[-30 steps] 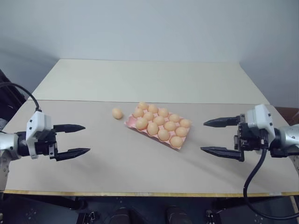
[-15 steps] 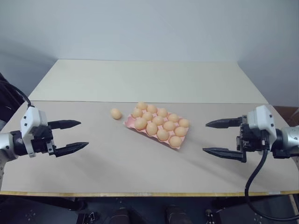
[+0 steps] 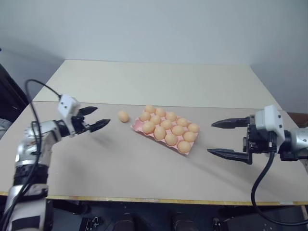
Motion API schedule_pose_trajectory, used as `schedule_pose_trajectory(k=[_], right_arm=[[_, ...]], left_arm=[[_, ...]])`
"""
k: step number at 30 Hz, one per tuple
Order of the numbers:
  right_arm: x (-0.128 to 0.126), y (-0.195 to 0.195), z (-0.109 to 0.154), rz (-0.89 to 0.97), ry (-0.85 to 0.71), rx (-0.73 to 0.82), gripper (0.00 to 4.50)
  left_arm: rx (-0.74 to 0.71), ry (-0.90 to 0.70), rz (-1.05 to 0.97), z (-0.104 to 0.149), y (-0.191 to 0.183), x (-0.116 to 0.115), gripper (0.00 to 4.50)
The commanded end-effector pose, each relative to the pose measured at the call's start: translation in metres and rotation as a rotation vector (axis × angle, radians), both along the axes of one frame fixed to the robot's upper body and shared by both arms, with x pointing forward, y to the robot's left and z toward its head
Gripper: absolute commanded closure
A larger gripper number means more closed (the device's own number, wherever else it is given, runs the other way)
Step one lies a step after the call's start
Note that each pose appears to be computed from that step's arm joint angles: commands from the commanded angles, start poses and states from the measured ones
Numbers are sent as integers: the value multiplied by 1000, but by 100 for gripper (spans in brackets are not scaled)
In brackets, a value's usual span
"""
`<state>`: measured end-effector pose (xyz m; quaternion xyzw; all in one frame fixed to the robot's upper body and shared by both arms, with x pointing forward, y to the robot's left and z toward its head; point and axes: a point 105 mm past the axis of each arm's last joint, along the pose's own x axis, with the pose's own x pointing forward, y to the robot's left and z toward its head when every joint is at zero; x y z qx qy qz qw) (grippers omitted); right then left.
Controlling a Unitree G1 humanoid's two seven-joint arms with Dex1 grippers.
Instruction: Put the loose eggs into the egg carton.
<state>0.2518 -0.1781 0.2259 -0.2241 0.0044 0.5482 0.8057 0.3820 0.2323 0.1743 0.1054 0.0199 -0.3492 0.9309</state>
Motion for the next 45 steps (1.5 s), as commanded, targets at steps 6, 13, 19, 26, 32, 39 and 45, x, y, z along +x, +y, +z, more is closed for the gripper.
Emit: schedule_pose_trajectory(k=[6, 13, 19, 26, 32, 39, 45], right_arm=[[-6, 5, 10, 2, -64, 10, 0], [-11, 5, 11, -11, -72, 8, 0], [-12, 6, 12, -14, -80, 12, 0], [-13, 7, 13, -14, -85, 18, 0], [-13, 8, 13, -16, -87, 21, 0], [-12, 8, 13, -19, -89, 24, 0], [-13, 8, 10, -21, -85, 28, 0]], left_arm=[[1, -27, 64, -15, -27, 46, 1], [27, -8, 152, -24, -42, 65, 1], [39, 66, 214, -39, -51, 72, 1], [53, 117, 262, -47, -51, 74, 42], [62, 122, 272, -49, -50, 74, 205], [55, 79, 284, -38, -35, 73, 208], [-54, -23, 90, 1, -41, 65, 208]])
